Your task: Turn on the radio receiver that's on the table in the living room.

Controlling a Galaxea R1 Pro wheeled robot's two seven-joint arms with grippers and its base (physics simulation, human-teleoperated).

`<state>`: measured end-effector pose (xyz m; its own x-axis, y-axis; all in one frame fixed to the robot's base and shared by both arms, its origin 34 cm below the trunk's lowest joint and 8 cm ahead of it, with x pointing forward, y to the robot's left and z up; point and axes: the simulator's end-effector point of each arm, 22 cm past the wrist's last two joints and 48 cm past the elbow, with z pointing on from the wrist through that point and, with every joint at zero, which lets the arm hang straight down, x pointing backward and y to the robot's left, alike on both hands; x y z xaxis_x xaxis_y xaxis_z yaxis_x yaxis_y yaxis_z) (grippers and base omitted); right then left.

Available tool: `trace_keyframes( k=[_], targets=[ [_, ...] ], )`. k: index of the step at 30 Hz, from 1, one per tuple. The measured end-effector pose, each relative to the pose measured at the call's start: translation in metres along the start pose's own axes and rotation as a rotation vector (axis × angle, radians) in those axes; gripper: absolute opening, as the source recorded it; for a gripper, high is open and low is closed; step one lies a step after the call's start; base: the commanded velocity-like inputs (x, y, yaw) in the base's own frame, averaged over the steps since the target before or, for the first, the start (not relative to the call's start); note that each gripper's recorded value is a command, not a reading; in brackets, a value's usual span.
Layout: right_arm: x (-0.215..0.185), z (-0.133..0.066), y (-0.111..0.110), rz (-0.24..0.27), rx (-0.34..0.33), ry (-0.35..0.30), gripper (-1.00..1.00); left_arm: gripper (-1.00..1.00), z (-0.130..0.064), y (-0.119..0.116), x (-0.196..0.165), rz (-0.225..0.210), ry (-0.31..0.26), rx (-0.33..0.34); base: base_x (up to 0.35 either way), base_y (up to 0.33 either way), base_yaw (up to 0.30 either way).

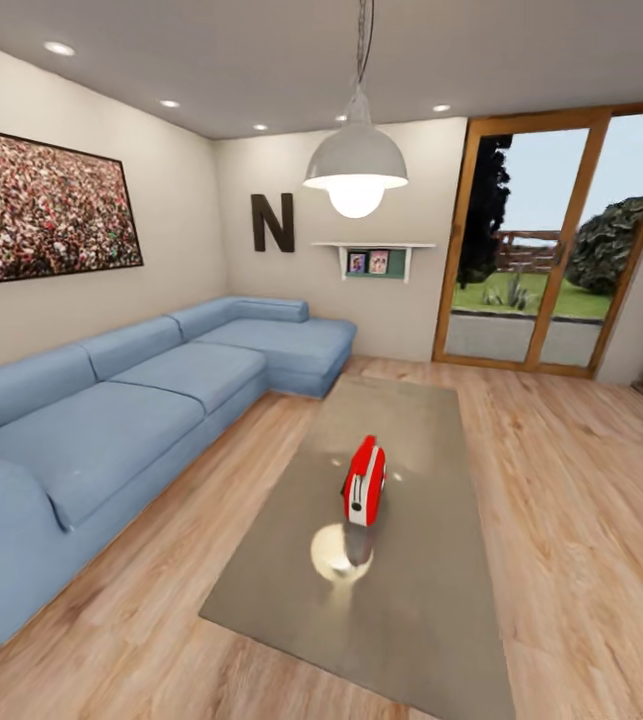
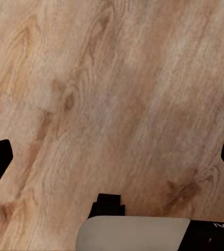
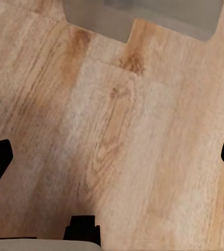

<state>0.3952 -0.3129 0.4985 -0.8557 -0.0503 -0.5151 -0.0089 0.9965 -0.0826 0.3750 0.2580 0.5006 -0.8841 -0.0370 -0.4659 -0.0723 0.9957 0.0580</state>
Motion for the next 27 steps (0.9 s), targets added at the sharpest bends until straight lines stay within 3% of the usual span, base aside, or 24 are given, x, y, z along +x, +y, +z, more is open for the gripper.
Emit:
trace_keyframes(
  k=[27],
  targets=[
    [0.0,0.0,0.0,-0.001,0.0,0.0,1.0,1.0,-0.0001,-0.0011,0.0007,-0.001,0.001,0.001,0.239,0.247,-0.279]
  ],
)
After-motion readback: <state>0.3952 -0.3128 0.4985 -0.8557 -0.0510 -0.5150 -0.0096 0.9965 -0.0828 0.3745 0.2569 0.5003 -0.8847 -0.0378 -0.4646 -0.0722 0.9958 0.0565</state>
